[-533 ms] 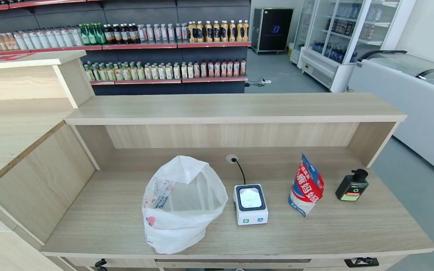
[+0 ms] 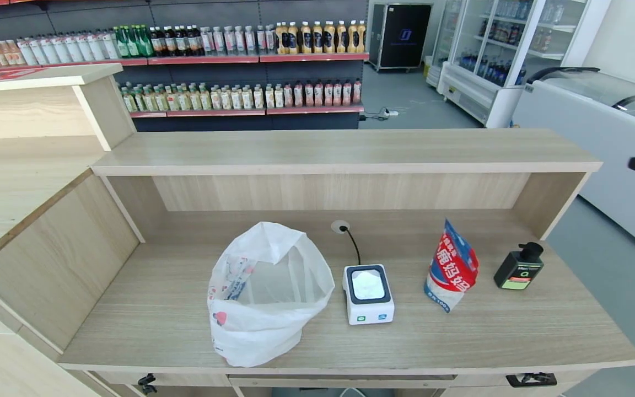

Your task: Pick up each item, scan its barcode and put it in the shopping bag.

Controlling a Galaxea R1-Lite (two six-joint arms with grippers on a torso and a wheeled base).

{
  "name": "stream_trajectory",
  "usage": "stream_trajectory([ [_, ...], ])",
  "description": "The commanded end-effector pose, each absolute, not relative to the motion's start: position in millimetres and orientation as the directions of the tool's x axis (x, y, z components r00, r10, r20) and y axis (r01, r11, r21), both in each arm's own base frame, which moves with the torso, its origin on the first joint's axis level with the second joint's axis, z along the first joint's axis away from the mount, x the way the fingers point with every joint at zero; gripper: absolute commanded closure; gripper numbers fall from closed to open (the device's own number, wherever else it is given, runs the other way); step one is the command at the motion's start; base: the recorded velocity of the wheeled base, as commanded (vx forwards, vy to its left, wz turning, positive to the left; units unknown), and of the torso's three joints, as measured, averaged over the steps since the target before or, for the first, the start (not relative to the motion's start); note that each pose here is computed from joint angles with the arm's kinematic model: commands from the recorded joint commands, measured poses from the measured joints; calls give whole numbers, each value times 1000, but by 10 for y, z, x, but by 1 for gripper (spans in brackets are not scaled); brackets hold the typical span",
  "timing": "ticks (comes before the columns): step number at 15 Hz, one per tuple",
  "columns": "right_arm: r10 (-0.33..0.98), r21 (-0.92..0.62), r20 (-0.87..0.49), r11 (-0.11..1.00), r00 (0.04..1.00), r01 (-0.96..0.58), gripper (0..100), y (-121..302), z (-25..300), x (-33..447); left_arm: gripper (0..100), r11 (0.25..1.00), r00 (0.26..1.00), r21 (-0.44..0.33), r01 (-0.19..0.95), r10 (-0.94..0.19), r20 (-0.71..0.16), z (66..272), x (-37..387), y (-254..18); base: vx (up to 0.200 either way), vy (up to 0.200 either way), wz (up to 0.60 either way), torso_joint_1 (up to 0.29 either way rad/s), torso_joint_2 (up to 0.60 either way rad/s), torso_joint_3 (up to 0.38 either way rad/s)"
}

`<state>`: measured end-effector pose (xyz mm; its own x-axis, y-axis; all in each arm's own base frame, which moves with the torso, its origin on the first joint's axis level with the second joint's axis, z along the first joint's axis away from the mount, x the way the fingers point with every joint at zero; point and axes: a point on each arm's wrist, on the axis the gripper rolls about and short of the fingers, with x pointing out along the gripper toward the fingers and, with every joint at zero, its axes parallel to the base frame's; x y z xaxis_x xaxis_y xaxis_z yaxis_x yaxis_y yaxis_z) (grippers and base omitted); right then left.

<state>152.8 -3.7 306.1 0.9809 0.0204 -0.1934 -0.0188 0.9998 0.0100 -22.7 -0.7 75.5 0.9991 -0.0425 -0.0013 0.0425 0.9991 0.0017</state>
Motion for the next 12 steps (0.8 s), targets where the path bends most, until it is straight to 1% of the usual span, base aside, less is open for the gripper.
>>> stream_trajectory([
  [1,20,-8,-442,1000,897,-26,0,-122,2865,2866,0,999,999,1,43,-43,-2,755,-227,-7,0,0,0,0,0,0],
  [3,26,4,-551,1000,834,-29,0,-129,2717,3120,0,999,999,1,43,-43,-2,755,-227,-7,0,0,0,0,0,0],
  [5,34,6,-608,999,793,-39,0,-116,2533,3287,0,999,999,1,43,-43,-2,755,-227,-7,0,0,0,0,0,0],
  [9,107,47,-679,994,726,-103,0,-15,2349,3316,0,999,999,1,43,-43,-2,755,-227,-7,0,0,0,0,0,0],
  [12,127,57,-693,991,710,-122,0,24,2324,3312,0,999,999,1,43,-43,-2,755,-227,-7,0,0,0,0,0,0],
])
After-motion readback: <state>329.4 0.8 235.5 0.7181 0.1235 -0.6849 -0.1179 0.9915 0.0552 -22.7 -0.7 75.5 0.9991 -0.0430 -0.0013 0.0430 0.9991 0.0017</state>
